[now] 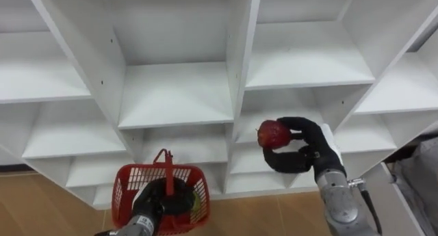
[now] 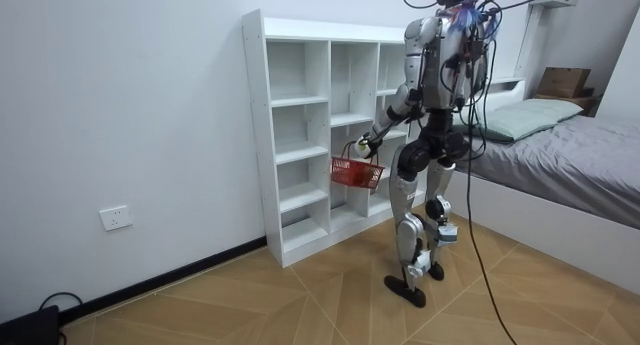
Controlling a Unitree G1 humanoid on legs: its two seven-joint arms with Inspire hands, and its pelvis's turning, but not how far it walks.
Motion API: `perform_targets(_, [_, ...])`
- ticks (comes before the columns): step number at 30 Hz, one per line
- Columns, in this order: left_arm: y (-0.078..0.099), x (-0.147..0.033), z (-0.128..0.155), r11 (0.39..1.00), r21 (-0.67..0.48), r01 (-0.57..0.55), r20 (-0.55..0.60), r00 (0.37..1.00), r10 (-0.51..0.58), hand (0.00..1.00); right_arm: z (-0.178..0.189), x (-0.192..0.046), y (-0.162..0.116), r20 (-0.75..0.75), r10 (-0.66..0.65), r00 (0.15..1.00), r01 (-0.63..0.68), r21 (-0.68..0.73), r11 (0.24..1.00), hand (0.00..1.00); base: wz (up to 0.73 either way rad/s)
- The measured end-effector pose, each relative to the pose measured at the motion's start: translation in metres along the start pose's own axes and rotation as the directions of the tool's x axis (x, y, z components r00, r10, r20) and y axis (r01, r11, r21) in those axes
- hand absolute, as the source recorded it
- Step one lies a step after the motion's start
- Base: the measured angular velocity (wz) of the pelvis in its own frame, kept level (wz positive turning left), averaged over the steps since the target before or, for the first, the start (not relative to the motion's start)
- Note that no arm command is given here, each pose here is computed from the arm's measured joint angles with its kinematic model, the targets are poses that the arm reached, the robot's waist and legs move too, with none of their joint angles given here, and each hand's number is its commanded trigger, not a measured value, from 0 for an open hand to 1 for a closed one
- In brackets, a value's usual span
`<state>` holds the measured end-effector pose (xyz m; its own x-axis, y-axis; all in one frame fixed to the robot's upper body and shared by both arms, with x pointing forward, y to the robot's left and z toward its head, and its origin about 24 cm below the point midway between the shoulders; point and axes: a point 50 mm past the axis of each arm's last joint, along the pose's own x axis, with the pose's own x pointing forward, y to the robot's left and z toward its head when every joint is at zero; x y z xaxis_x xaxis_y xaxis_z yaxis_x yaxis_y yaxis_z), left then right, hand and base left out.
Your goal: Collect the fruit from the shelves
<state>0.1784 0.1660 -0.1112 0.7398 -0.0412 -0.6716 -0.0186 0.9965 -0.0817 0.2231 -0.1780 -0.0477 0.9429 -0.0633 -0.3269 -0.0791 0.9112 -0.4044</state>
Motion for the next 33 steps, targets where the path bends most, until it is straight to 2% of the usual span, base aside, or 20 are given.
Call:
perform_targets(5, [-0.003,0.0,-0.002,0.999,0.035,0.019,-0.01,1.0,-0.019,1.0,-0.014,-0.014,0.007,-0.056,0.049,0.997,-0.048,0.017,0.999,1.0,-0.04])
perform_targets(16, [-0.011,0.0,-0.004,0.999,0.024,0.046,-0.017,0.999,-0.045,1.0,-0.017,-0.017,0.022,-0.077,0.142,0.987,-0.14,0.038,0.989,1.0,-0.04])
perform_targets(26, [-0.017,0.0,-0.007,0.997,0.039,0.068,-0.032,0.997,-0.067,1.0,-0.036,-0.025,0.043,-0.171,0.231,0.958,-0.238,-0.019,0.971,1.0,0.03])
perform_targets(33, [-0.018,-0.001,-0.01,0.996,0.046,0.082,-0.054,0.995,-0.079,1.0,-0.032,-0.025,0.053,-0.162,0.295,0.942,-0.302,-0.023,0.953,1.0,0.02])
